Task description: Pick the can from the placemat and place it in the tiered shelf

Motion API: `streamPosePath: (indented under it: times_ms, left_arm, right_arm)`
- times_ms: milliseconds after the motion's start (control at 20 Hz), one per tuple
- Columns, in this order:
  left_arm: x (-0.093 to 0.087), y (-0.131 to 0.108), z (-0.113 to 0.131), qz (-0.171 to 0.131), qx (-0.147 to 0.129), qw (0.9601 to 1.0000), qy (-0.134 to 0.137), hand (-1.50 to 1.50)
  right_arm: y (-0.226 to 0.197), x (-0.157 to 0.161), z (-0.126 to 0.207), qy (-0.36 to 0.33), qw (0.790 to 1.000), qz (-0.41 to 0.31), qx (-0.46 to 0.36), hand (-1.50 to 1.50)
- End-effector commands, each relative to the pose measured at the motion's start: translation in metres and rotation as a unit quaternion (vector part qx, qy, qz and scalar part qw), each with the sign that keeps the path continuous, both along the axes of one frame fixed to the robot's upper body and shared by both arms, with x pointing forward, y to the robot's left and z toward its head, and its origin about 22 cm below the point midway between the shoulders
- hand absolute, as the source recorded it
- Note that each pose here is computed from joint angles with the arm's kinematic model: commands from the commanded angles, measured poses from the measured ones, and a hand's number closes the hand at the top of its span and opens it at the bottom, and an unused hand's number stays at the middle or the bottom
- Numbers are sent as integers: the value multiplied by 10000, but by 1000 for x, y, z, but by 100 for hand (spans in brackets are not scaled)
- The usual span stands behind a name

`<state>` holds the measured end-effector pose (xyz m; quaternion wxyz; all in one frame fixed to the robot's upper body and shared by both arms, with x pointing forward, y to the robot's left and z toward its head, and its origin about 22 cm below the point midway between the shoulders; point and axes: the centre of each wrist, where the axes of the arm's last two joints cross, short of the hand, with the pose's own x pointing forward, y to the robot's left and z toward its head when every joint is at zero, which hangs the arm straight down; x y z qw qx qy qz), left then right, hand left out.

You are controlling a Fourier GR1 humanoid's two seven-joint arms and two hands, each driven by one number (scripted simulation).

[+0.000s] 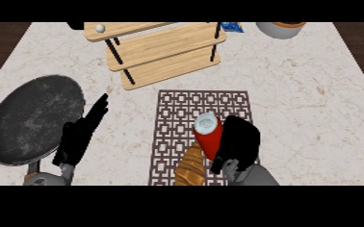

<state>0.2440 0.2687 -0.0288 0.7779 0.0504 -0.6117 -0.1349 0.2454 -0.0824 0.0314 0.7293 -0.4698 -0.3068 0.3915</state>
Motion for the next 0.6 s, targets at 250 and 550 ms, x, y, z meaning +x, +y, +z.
streamPosePath:
  times_ms: [250, 550]
  left_arm:
    - [-1, -5, 1, -52, -48, 10000, 0, 0]
    - [-9, 2, -1, 47, 3, 10000, 38, 0]
  right_arm:
    - [-27, 17, 35, -325, 9747, 2187, 329, 150]
    - [-46, 6, 100, -1193, 9697, 2081, 472, 150]
